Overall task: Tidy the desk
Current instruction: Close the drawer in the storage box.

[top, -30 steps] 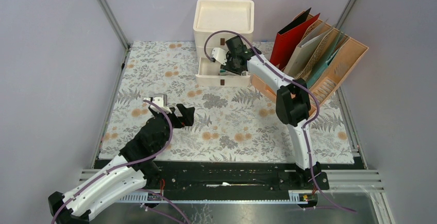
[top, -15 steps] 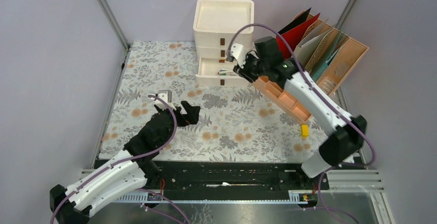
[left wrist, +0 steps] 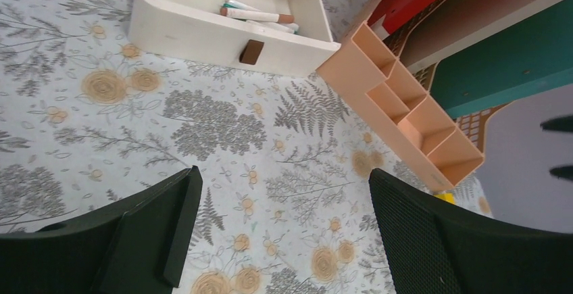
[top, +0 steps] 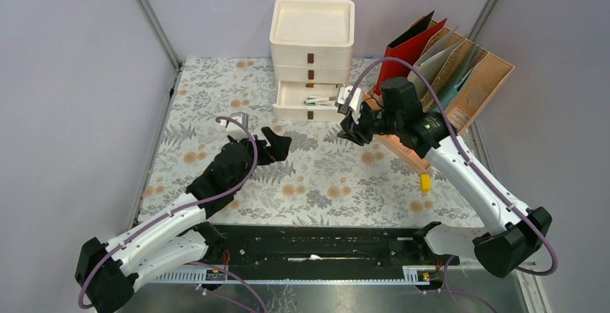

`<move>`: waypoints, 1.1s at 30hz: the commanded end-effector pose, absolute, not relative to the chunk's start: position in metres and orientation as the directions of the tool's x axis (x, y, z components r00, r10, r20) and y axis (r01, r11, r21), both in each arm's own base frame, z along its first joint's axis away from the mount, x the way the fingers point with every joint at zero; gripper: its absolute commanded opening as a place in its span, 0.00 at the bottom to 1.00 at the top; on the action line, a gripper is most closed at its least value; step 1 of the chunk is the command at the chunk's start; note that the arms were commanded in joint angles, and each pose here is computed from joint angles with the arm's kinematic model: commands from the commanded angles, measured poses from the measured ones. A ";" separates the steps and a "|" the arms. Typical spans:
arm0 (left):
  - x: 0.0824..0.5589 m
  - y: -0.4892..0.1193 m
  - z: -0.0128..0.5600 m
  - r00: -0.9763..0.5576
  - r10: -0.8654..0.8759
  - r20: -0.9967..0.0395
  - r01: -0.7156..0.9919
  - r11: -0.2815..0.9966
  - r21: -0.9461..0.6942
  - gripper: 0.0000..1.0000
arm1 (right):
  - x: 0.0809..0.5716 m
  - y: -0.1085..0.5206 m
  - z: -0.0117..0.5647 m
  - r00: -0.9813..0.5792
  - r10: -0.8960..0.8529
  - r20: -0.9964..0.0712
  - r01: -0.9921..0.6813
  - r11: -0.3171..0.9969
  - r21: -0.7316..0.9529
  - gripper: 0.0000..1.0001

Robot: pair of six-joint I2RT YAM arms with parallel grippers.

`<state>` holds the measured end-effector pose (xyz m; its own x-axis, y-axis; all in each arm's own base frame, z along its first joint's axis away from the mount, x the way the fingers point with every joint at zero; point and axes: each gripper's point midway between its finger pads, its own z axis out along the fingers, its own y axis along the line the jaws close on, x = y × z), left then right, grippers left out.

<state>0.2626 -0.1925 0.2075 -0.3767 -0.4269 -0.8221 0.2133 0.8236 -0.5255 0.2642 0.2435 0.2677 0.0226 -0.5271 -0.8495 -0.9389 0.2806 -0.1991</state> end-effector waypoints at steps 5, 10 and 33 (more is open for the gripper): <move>0.278 -0.225 0.240 -0.413 -0.587 -0.696 0.312 0.627 -0.714 0.99 | 0.218 0.245 0.298 0.037 -0.402 -0.915 -0.964 0.227 -0.139 0.41; 0.290 -0.231 0.227 -0.452 -0.587 -0.672 0.299 0.610 -0.734 0.99 | 0.216 0.241 0.275 0.007 -0.404 -0.915 -0.963 0.244 -0.115 0.40; 0.346 -0.261 0.126 -0.558 -0.683 -0.471 0.012 0.561 -0.828 0.70 | 0.254 0.214 0.222 -0.082 -0.498 -0.863 -0.926 0.359 -0.119 0.38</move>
<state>0.3184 -0.2533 0.1123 -0.6183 -0.6061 -0.5004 0.0305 0.6177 -0.7858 0.2410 0.2168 0.2231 -0.1018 -0.4891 -0.8662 -0.9392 0.3343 -0.0785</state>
